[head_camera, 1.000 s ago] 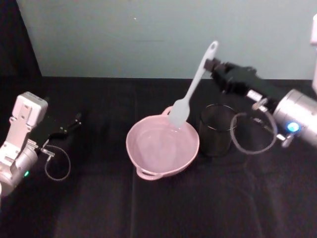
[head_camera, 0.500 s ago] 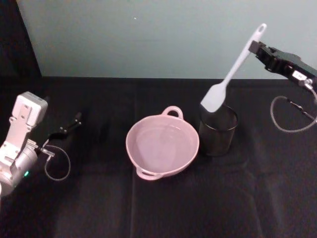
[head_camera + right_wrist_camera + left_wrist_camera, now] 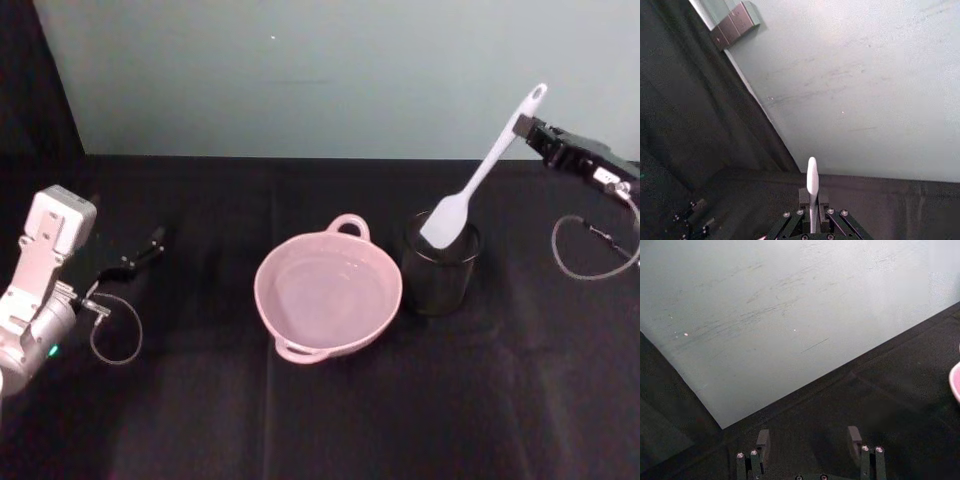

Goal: Use the one hand to pick up the spoon and stir the clear water in the bowl.

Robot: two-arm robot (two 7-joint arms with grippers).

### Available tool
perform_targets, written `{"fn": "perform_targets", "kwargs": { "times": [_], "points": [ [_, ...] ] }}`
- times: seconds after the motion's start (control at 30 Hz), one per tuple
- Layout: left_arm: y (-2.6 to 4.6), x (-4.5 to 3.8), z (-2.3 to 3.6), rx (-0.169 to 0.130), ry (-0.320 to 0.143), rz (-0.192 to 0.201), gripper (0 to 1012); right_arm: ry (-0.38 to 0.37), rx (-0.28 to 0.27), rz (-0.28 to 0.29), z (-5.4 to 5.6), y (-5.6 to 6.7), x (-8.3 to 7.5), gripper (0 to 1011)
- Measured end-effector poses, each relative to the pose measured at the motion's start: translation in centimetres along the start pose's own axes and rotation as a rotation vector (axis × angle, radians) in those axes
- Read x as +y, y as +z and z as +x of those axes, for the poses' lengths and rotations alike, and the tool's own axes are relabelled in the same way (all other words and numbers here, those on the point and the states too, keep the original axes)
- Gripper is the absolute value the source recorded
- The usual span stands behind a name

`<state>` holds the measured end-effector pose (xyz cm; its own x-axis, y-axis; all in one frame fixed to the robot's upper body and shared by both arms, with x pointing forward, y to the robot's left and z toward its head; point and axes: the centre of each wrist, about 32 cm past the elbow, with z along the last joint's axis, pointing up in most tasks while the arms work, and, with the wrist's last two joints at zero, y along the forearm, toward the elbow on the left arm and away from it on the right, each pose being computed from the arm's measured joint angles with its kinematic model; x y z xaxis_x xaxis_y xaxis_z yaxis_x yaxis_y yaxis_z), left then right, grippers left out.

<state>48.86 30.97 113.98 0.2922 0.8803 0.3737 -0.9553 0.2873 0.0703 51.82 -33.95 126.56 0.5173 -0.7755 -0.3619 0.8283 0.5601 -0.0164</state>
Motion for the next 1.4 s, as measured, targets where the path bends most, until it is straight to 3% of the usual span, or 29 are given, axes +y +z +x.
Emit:
{"fn": "perform_targets", "kwargs": {
  "times": [0.53,1.4],
  "points": [
    [0.0,0.0,0.0,0.0,0.0,0.0,1011,-0.015,0.042,-0.071,1.2,-2.9,0.7,100],
    [0.0,0.0,0.0,0.0,0.0,0.0,1011,-0.019,0.026,-0.113,1.6,-4.6,1.3,100]
  ]
}}
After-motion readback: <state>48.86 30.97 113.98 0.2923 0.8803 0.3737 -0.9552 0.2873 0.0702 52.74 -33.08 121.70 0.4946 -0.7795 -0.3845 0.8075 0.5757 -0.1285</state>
